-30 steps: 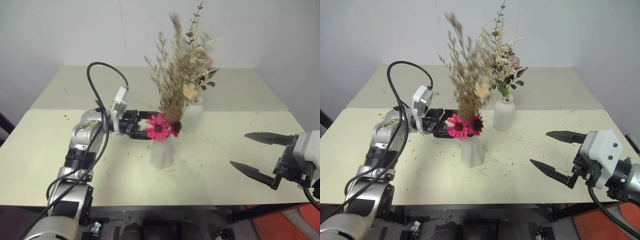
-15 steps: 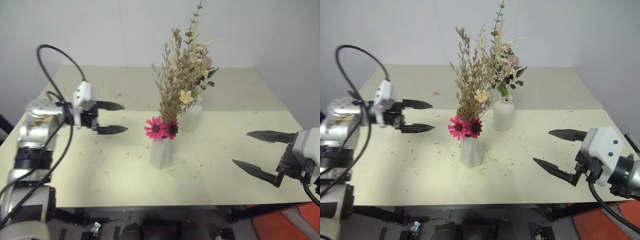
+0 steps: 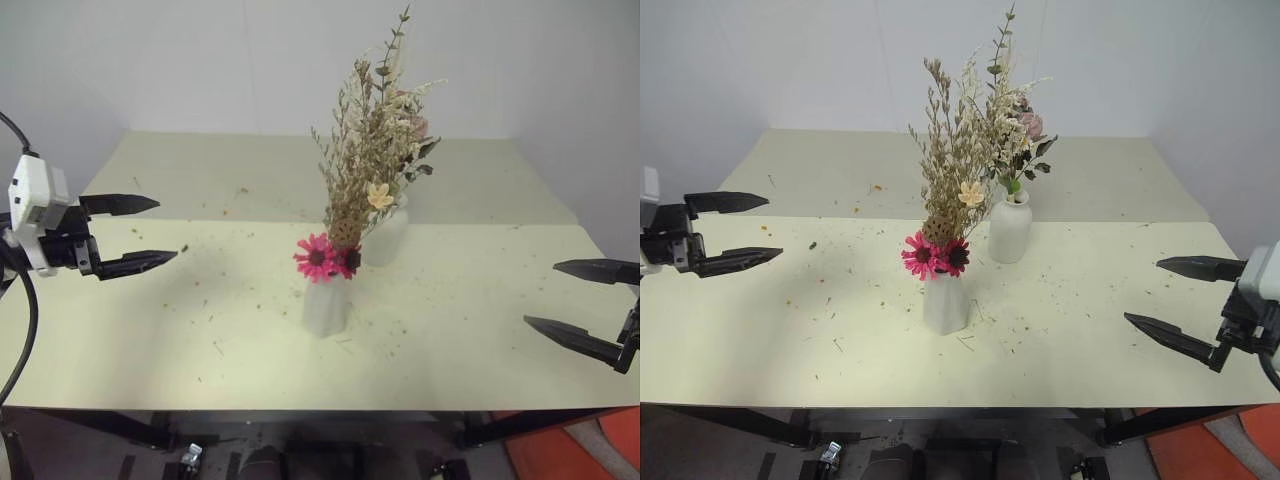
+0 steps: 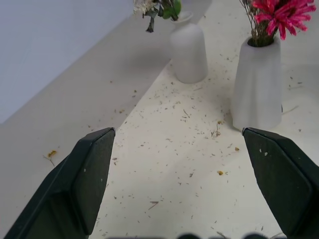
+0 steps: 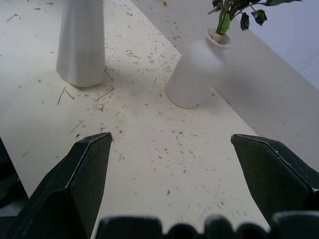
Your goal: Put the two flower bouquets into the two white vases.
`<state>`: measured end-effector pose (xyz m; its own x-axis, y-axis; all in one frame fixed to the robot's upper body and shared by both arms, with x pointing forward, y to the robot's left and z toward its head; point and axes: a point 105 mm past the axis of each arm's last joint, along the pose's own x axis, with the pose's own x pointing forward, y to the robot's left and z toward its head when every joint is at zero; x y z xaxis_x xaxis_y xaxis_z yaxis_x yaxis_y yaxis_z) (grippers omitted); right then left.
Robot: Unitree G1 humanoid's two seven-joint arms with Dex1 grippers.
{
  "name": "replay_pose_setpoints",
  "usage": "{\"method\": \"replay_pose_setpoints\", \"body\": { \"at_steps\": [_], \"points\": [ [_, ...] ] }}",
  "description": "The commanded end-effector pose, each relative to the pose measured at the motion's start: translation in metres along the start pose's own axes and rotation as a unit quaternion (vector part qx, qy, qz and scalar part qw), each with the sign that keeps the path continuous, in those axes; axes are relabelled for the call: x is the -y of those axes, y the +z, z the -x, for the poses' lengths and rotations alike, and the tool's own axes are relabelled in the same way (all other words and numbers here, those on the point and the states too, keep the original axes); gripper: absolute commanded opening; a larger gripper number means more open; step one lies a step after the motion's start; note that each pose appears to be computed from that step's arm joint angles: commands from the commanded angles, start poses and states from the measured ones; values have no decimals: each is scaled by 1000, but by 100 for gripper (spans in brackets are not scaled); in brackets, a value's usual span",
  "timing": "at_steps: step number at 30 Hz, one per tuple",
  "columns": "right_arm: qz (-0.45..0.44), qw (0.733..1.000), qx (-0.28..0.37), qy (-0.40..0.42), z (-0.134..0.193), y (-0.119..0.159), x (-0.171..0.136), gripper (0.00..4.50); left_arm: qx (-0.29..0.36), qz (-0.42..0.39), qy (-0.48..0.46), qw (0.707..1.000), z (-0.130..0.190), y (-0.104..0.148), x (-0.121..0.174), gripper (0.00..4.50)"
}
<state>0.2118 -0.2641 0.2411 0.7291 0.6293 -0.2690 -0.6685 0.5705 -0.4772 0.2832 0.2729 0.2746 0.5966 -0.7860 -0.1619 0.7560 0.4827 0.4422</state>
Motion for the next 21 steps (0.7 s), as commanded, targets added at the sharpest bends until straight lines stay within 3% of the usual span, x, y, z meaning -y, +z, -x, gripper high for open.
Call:
{"method": "replay_pose_setpoints", "body": {
  "at_steps": [1,6,21],
  "points": [
    [23,1000,-7,-9,5,2,7,450,-9,-29,39,999,13,10,-7,444],
    [8,999,-32,-28,9,-5,13,450,-21,-32,54,998,28,17,-18,444],
    [-26,997,-62,-32,12,-14,10,450,3,-19,60,998,24,19,-16,444]
  ]
}}
